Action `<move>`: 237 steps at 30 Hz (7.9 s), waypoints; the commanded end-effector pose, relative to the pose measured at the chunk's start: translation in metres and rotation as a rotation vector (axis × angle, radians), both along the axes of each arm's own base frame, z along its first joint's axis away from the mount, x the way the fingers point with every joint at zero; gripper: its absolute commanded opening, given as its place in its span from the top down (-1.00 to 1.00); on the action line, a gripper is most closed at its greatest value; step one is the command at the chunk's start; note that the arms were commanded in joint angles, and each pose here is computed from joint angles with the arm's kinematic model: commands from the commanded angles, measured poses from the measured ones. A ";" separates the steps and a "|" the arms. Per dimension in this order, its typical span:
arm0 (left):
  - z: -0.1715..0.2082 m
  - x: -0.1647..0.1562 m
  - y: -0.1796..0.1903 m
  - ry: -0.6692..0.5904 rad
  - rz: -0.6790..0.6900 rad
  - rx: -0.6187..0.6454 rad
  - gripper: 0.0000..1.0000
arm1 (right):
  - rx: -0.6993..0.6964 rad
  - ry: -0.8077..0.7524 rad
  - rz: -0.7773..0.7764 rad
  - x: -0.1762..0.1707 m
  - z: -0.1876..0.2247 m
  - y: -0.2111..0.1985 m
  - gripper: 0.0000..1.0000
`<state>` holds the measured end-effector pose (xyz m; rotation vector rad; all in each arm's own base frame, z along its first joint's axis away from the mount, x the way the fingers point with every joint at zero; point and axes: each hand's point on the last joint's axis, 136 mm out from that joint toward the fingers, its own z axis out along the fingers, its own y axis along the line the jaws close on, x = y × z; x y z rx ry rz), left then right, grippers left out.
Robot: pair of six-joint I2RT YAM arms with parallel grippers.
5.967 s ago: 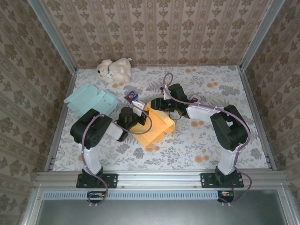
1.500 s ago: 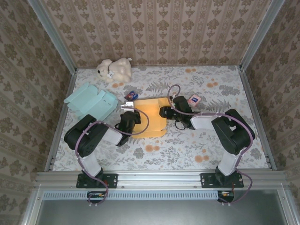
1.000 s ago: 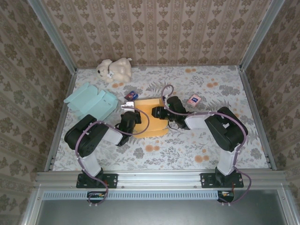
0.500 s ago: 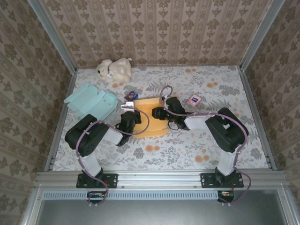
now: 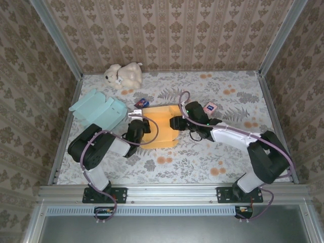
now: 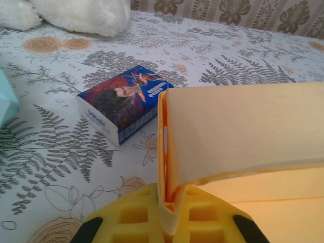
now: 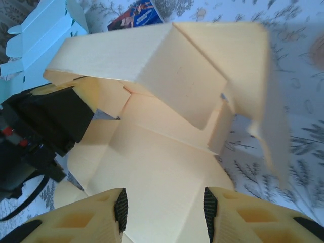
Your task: Fold the paper box
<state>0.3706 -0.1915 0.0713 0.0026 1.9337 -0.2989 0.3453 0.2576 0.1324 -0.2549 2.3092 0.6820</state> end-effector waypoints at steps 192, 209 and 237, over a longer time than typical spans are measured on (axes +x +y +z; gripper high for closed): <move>0.031 -0.051 0.002 0.323 0.275 -0.263 1.00 | -0.350 -0.550 -0.066 0.089 0.008 0.035 0.37; 0.025 -0.042 0.005 0.328 0.310 -0.227 1.00 | -0.426 -0.600 -0.252 0.088 0.008 0.006 0.78; 0.042 -0.060 -0.056 -0.110 -0.501 0.166 1.00 | -0.093 -0.399 -0.213 -0.021 0.070 -0.056 0.16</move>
